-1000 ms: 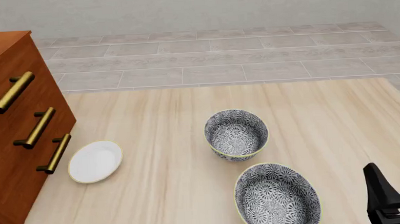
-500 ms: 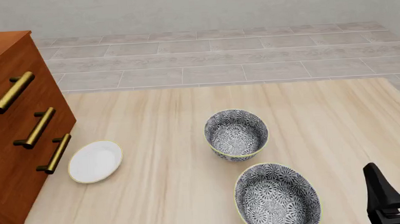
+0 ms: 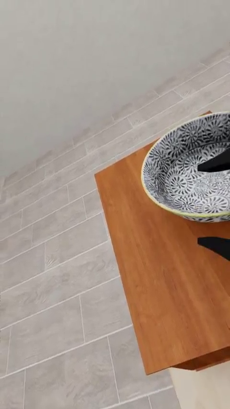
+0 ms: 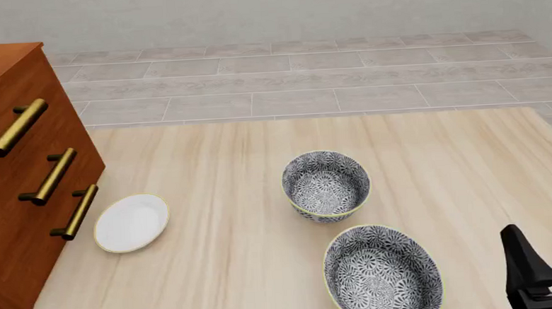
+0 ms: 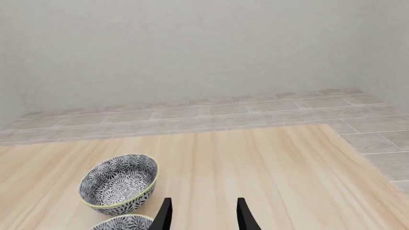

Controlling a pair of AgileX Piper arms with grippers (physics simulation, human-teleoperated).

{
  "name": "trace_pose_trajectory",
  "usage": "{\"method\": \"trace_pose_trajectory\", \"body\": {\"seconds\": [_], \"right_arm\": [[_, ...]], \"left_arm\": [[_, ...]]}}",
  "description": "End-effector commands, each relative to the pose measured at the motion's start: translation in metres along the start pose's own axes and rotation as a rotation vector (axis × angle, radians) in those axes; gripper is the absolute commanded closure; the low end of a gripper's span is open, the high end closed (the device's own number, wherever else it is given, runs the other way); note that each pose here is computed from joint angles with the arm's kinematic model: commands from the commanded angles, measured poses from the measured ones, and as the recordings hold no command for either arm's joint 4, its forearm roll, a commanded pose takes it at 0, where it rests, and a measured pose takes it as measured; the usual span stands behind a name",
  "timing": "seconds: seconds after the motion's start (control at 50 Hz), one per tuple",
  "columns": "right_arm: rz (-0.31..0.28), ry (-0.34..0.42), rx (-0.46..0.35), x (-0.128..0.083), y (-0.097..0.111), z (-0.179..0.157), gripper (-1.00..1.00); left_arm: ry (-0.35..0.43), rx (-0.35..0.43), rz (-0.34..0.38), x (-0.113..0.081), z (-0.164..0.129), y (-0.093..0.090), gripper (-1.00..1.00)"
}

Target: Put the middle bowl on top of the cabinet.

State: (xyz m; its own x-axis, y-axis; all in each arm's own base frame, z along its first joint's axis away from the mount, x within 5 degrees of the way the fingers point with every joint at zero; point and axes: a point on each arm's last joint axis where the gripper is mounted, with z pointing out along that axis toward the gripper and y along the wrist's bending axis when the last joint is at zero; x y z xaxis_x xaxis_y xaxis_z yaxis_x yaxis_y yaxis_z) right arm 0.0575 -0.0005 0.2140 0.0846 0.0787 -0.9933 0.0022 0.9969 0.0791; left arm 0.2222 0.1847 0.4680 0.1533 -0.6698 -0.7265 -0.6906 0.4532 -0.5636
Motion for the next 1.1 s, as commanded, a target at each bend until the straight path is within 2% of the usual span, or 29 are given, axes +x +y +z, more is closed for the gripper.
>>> {"method": "trace_pose_trajectory", "body": {"seconds": [0.02,0.58,1.1], "right_arm": [[-0.001,0.000,-0.001,0.000,0.000,0.000,-1.00],[0.003,-0.003,0.002,0.000,0.000,-0.001,-1.00],[0.007,-0.005,0.006,0.000,0.000,-0.001,-1.00]], "left_arm": [[-0.017,0.007,-0.004,-0.002,-0.004,0.000,-1.00],[-0.110,0.055,-0.002,-0.021,-0.043,-0.008,-1.00],[-0.249,0.096,-0.028,-0.043,-0.095,-0.011,-1.00]]}}
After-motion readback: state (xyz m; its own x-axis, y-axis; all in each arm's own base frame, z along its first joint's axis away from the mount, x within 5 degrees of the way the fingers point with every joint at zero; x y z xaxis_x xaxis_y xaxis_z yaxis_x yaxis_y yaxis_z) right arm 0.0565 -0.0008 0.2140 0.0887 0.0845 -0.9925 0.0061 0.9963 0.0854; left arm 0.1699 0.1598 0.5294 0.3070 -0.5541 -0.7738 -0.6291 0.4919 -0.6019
